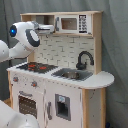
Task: Play with the kitchen
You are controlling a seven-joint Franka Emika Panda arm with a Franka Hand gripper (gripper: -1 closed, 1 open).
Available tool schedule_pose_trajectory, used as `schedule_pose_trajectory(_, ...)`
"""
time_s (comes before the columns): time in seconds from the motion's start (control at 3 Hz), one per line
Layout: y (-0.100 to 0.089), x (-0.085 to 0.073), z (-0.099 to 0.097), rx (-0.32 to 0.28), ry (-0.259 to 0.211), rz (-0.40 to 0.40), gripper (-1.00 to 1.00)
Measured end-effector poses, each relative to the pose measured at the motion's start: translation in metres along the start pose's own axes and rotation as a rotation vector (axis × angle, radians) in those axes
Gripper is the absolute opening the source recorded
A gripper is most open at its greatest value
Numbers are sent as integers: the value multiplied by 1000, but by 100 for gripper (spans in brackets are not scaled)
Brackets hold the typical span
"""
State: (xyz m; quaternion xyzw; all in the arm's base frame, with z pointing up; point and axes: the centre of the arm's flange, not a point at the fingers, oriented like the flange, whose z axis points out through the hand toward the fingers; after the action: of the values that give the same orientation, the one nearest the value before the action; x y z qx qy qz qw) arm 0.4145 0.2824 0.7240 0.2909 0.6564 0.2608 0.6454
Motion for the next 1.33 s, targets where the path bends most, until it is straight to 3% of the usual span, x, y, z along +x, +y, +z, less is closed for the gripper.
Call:
schedule_pose_trajectory(0.67, -24, -8, 48, 65, -26, -63, 100)
schedule_pose_trajectory(1.33, -16, -1, 78, 60, -27, -86, 100)
